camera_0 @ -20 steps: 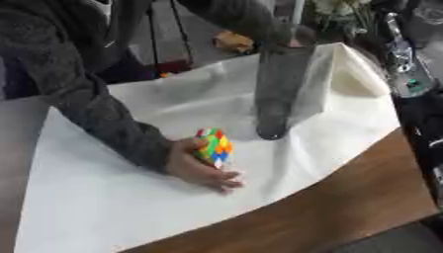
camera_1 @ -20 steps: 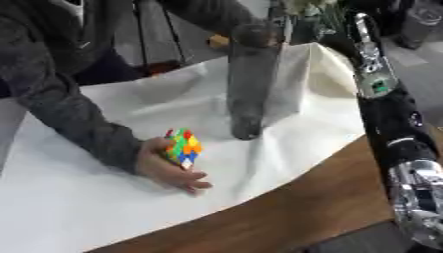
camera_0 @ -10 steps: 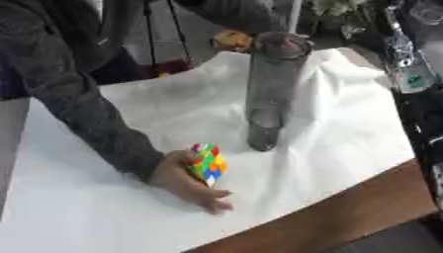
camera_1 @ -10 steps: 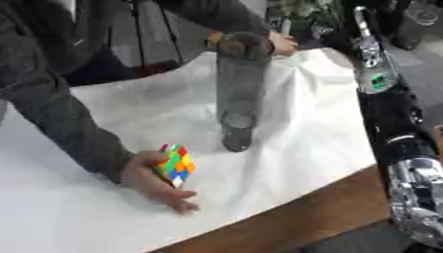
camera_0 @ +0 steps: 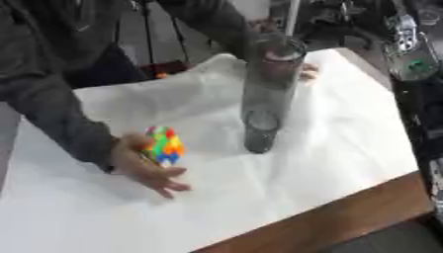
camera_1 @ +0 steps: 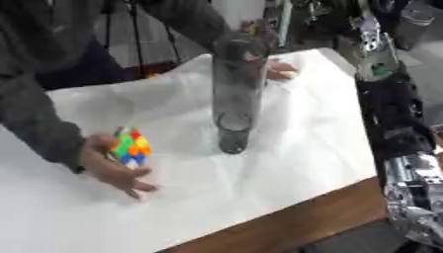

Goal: Arrange flowers into the vase.

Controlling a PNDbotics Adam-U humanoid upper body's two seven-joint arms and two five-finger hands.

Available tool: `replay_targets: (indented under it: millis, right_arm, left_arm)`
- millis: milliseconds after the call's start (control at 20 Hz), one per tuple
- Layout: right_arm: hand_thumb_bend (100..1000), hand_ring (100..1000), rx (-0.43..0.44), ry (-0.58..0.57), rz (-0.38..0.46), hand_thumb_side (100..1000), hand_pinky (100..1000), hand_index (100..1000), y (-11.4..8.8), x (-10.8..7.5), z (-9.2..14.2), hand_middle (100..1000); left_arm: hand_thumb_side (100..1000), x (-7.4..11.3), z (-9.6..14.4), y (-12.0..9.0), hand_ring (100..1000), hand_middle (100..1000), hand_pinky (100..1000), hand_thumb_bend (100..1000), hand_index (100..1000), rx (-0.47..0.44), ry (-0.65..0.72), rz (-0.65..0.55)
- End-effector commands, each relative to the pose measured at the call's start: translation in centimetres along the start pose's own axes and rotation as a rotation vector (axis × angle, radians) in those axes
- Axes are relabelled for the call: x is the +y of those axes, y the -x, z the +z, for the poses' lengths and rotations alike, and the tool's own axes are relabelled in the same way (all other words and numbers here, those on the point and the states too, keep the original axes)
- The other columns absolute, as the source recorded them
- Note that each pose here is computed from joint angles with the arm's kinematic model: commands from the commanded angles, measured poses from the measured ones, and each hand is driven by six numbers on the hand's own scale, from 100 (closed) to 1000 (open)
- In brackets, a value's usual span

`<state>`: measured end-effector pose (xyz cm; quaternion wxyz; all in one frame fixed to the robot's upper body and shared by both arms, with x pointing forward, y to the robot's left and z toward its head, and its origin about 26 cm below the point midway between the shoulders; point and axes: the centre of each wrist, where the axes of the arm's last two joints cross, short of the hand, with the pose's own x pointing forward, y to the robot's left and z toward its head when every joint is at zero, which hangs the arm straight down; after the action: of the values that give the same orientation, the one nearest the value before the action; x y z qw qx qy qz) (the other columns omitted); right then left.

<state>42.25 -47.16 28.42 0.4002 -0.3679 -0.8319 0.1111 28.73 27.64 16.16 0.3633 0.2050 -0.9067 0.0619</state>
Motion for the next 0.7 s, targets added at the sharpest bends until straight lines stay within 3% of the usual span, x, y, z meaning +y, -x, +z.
replay_targets:
  millis: [50, 400, 700]
  right_arm:
    - [279, 100, -0.081, 0.027, -0.025, 123, 100, 100, -2.2, -1.5, -1.3, 100]
    - [323, 100, -0.149, 0.038, -0.114, 100, 100, 100, -4.1, -1.4, -1.7, 100]
    - [318, 100, -0.206, 0.124, -0.209, 100, 100, 100, -6.9, -2.2, -2.2, 100]
  left_arm:
    - [968, 0.5, -0.6, -0.5, 666, 636, 727, 525, 831, -0.032, 0.003, -0.018]
    - [968, 0.6, -0.4, -0.4, 664, 632, 727, 525, 831, -0.024, 0.004, -0.022]
    - [969, 0.7, -0.3, -0.3, 664, 632, 728, 526, 830, -0.018, 0.004, -0.025]
